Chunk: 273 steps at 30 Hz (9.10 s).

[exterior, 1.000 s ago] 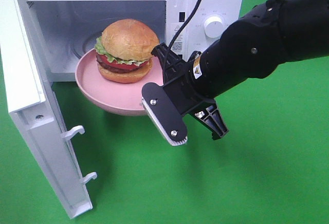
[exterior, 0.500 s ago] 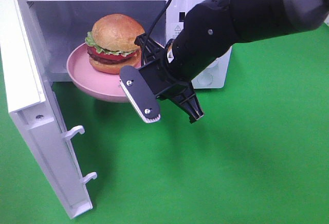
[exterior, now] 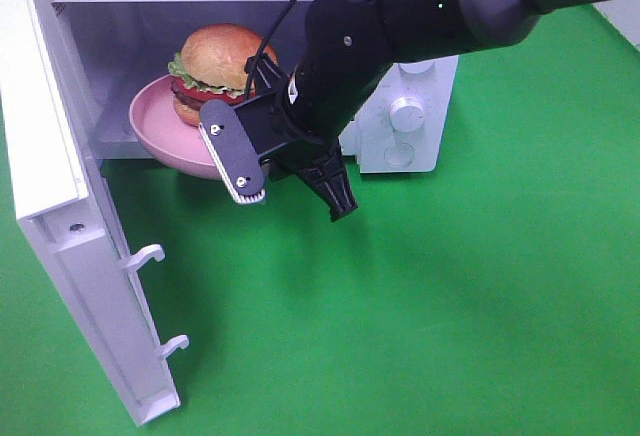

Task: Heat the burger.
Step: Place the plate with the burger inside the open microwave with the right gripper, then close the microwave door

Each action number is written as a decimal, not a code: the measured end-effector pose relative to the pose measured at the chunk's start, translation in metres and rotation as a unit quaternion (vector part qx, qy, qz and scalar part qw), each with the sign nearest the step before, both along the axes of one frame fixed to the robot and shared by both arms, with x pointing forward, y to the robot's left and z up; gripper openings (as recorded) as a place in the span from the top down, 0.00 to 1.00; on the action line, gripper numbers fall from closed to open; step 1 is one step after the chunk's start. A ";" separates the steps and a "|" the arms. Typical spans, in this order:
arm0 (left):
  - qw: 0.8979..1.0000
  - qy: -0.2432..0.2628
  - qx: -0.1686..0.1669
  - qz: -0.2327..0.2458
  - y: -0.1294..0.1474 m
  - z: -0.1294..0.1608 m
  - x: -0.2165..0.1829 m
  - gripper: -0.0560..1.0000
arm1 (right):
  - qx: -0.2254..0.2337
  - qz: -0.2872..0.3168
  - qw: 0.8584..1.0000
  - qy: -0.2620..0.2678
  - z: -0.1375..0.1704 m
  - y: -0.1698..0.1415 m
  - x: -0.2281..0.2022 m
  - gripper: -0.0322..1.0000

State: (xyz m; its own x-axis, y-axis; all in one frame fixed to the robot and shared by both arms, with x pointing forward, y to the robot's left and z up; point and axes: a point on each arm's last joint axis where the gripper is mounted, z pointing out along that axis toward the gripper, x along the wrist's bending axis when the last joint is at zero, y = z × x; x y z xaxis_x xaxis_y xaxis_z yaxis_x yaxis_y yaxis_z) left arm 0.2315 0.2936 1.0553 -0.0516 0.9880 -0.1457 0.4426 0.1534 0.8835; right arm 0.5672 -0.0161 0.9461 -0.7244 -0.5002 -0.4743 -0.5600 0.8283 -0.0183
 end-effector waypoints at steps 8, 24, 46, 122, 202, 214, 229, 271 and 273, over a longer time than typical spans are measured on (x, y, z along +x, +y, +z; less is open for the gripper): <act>1.000 0.000 0.000 0.000 0.000 0.000 0.000 0.01 | 0.005 -0.029 1.000 -0.006 0.000 0.012 0.018 0.93; 1.000 0.000 0.000 0.000 0.000 0.000 0.000 0.01 | 0.004 -0.056 0.998 -0.031 -0.003 0.030 0.045 0.93; 1.000 0.000 0.000 0.000 0.000 0.000 0.000 0.01 | -0.019 -0.072 0.995 -0.059 -0.022 0.031 0.068 0.93; 1.000 0.000 0.000 0.000 0.000 0.000 0.000 0.01 | 0.126 -0.188 0.974 -0.031 0.045 -0.046 -0.029 0.26; 1.000 0.000 0.000 0.000 0.000 0.000 0.000 0.01 | 0.426 -0.726 0.539 0.039 0.099 -0.282 -0.283 0.26; 1.000 0.000 0.000 0.000 0.000 0.000 0.000 0.01 | 0.552 -0.672 0.491 -0.046 0.106 -0.292 -0.331 0.26; 1.000 0.004 0.000 0.000 0.000 0.000 0.001 0.01 | 0.556 -0.671 0.488 -0.051 0.106 -0.292 -0.333 0.26; 1.000 0.004 0.000 0.000 0.000 0.000 0.001 0.01 | 0.556 -0.671 0.488 -0.051 0.106 -0.292 -0.333 0.26; 1.000 0.004 0.000 0.000 0.000 0.000 0.001 0.01 | 0.556 -0.671 0.488 -0.051 0.106 -0.292 -0.333 0.26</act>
